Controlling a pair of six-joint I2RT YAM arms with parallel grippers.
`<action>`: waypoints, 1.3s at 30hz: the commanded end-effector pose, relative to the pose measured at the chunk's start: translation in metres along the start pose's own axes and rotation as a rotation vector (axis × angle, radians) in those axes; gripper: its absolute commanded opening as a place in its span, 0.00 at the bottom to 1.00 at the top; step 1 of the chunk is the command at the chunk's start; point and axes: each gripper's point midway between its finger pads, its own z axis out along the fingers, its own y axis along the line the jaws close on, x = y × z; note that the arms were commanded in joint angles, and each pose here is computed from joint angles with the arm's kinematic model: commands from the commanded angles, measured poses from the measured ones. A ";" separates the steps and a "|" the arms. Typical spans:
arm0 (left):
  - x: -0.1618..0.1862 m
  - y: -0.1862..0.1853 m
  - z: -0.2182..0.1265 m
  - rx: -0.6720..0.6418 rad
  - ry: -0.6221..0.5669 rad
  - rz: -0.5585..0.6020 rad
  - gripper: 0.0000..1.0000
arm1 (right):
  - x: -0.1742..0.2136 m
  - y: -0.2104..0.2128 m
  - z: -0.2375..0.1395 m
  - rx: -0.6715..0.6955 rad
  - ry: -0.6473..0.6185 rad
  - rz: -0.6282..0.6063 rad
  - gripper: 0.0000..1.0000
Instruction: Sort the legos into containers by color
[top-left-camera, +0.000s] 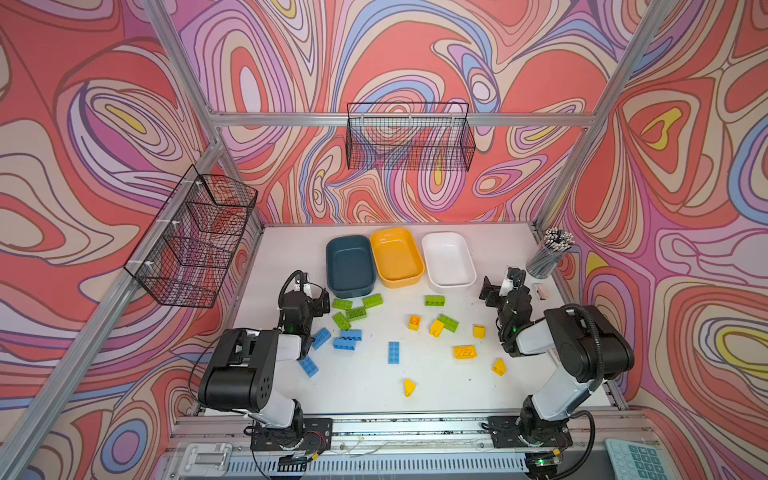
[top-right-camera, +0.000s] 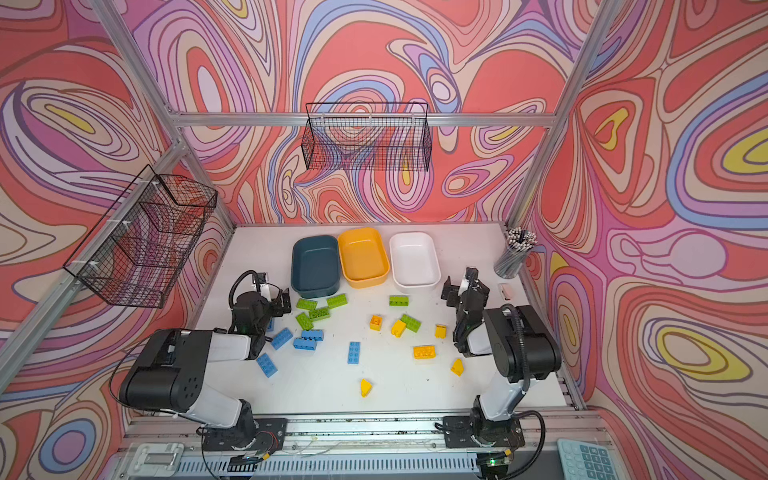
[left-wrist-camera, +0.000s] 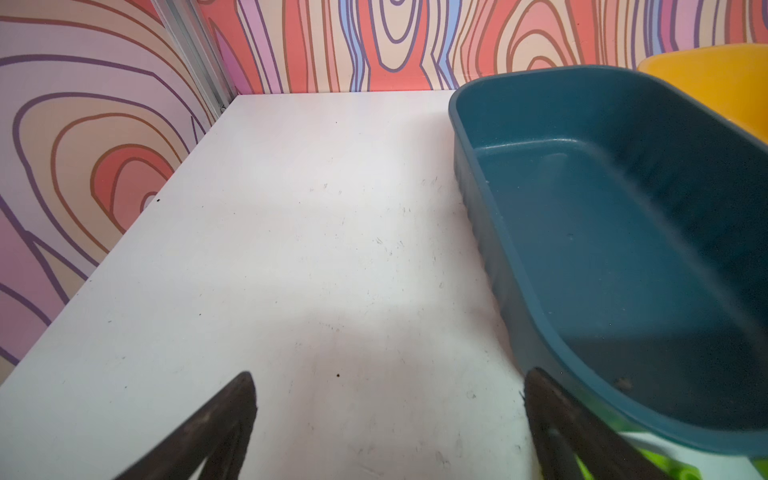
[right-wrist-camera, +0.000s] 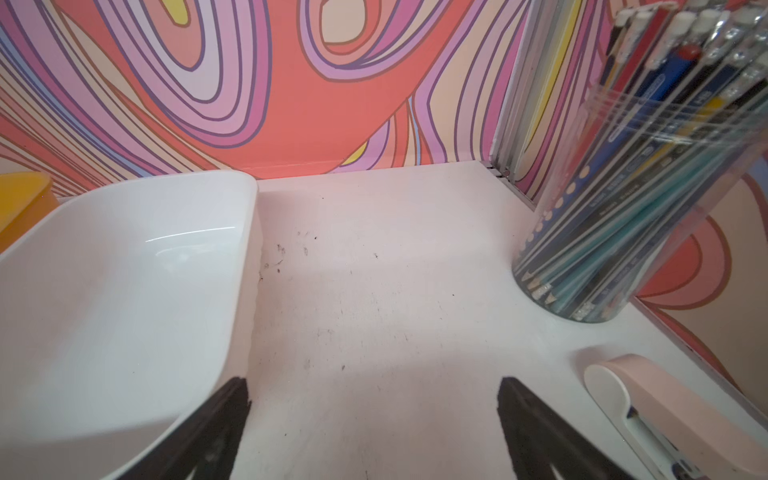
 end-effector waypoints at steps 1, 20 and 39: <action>-0.009 -0.002 0.001 0.010 -0.027 0.015 1.00 | -0.008 -0.001 0.001 -0.001 -0.024 -0.006 0.98; -0.009 0.002 0.001 -0.011 -0.028 0.006 1.00 | -0.007 0.000 0.001 -0.007 -0.017 -0.004 0.98; -0.009 0.015 0.000 -0.086 -0.039 -0.024 1.00 | -0.007 0.000 0.001 -0.003 -0.020 -0.005 0.98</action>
